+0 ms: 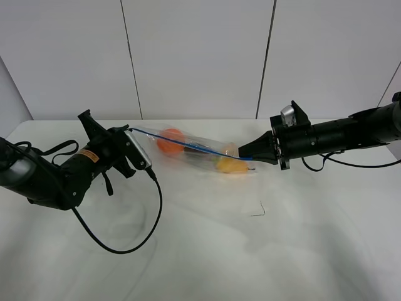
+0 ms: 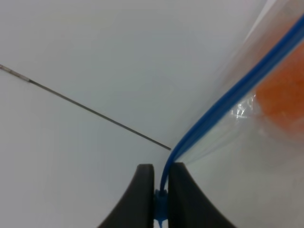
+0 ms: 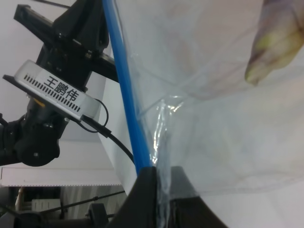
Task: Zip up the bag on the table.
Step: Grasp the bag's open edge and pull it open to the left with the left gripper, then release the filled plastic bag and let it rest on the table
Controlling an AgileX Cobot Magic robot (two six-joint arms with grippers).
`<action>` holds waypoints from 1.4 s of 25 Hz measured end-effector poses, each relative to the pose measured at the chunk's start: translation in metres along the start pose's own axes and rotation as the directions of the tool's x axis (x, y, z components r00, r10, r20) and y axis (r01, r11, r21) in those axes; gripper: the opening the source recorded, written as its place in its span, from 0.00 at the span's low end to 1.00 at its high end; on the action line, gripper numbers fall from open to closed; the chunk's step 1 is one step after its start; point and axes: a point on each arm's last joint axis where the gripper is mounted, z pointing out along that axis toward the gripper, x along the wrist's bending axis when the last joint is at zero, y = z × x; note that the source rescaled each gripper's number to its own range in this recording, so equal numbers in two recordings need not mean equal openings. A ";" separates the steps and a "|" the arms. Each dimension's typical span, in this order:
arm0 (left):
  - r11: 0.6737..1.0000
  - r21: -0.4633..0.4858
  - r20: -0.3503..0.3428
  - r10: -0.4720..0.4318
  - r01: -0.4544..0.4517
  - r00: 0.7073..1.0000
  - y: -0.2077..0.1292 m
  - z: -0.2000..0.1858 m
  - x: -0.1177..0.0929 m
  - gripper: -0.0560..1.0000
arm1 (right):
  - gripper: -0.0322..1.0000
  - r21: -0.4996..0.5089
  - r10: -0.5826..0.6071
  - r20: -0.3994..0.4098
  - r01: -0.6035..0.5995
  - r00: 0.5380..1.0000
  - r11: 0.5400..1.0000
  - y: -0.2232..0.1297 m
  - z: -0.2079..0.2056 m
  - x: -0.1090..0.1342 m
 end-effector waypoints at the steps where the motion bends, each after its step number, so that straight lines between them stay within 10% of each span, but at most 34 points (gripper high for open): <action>1: 1.000 -0.002 0.001 0.002 -0.002 1.000 0.000 0.000 0.000 0.05 | 0.04 -0.001 -0.001 0.000 0.001 1.000 1.000 0.000 0.000 0.000; 12: 1.000 -0.011 0.006 -0.028 0.028 1.000 0.000 0.000 0.000 0.09 | 0.04 0.002 -0.002 0.001 0.002 1.000 1.000 0.000 0.000 0.000; 20: 0.986 0.072 -0.047 -0.145 0.148 0.988 -0.018 0.000 0.007 0.61 | 0.04 0.026 -0.012 0.011 0.011 1.000 1.000 -0.002 0.000 -0.001; 24: 0.958 0.142 -0.091 -0.236 0.247 0.967 -0.047 -0.002 0.012 0.69 | 0.04 0.028 -0.013 0.012 0.012 1.000 1.000 -0.002 0.000 -0.001; 30: 0.862 0.179 -0.219 -0.435 0.474 0.874 -0.082 -0.009 0.032 0.71 | 0.04 0.028 -0.013 0.011 0.012 1.000 1.000 -0.002 0.000 -0.001; 35: 0.685 0.115 -0.306 -0.664 0.719 0.682 -0.095 -0.013 0.040 0.71 | 0.04 0.028 -0.013 0.011 0.012 1.000 1.000 -0.002 0.000 -0.001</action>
